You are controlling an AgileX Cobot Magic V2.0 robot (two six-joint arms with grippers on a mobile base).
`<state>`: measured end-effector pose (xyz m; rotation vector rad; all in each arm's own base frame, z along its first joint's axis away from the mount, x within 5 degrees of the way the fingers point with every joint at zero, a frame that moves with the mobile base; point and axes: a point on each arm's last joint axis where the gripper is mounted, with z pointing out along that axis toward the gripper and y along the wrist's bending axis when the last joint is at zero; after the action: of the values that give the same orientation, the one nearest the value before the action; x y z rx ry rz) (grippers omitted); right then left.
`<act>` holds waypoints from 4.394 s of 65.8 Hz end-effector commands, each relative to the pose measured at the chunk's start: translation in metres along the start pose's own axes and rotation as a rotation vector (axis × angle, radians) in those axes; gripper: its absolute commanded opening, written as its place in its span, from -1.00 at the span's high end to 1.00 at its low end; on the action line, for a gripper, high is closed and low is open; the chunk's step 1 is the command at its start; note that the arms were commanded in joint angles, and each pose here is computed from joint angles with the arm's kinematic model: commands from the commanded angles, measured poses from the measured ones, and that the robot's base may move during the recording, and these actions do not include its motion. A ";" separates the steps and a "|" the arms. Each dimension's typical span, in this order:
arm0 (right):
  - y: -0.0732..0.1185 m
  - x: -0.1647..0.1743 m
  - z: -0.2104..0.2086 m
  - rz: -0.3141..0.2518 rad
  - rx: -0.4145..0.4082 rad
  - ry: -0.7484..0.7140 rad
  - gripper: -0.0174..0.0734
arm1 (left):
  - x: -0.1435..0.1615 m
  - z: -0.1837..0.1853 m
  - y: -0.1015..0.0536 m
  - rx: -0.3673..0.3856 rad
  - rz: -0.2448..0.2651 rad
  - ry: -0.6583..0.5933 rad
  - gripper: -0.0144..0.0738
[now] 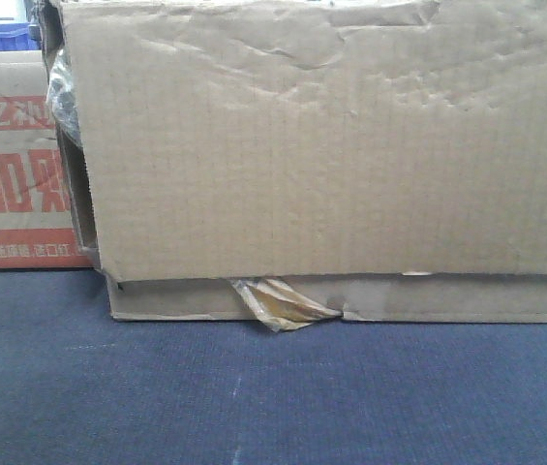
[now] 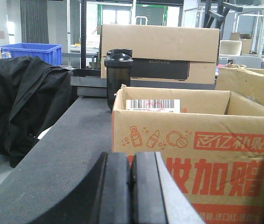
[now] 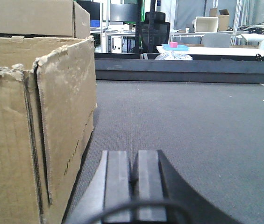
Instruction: Stack two boxes on right shelf middle
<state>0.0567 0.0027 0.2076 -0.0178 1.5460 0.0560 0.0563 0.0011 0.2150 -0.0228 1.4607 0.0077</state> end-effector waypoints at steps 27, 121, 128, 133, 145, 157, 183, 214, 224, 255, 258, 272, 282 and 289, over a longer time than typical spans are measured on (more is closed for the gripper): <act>0.000 -0.002 0.000 0.006 0.002 -0.026 0.96 | -0.002 0.000 0.000 -0.002 -0.003 -0.020 0.92; 0.004 -0.160 0.063 -0.002 0.000 0.108 -0.64 | -0.171 0.091 -0.005 0.014 -0.007 0.356 -0.69; 0.004 -0.161 0.064 -0.002 0.001 0.099 -0.64 | -0.180 0.107 -0.004 -0.003 0.011 0.461 -0.68; 0.004 -0.162 0.064 -0.002 -0.001 0.093 -0.64 | -0.192 0.125 -0.002 -0.030 0.047 0.550 -0.68; 0.007 -0.162 0.064 -0.003 -0.027 0.093 -0.64 | -0.208 0.189 -0.001 -0.058 0.113 0.764 -0.68; 0.008 -0.162 0.064 -0.003 -0.039 0.094 -0.64 | -0.195 0.242 -0.004 0.000 0.193 1.003 -0.68; 0.008 -0.162 0.064 -0.003 -0.039 0.094 -0.64 | -0.115 0.317 0.030 0.071 0.119 1.197 -0.68; 0.008 -0.162 0.064 -0.003 -0.039 0.092 -0.64 | -0.059 0.349 0.043 0.049 0.123 1.257 -0.68; 0.008 -0.162 0.064 -0.003 -0.039 0.092 -0.64 | -0.049 0.350 0.043 0.056 0.117 1.303 -0.67; 0.008 -0.162 0.064 -0.003 -0.039 0.090 -0.64 | -0.054 0.346 0.043 0.057 0.116 1.313 0.93; 0.008 -0.162 0.064 -0.003 -0.039 0.090 -0.64 | -0.058 0.344 0.043 0.054 0.122 1.303 0.93; 0.008 -0.162 0.064 -0.003 -0.039 0.090 -0.64 | -0.104 0.331 0.042 0.010 0.123 1.188 0.93; 0.008 -0.162 0.064 -0.003 -0.039 0.090 -0.64 | -0.162 0.316 0.043 -0.078 0.115 1.028 0.93; 0.008 -0.162 0.064 -0.003 -0.039 0.090 -0.64 | -0.210 0.301 0.041 -0.114 0.087 0.889 0.93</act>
<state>0.1157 0.0101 0.3668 -0.0538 1.6649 0.0847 0.3517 0.0515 0.4177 0.0044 2.4690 0.1840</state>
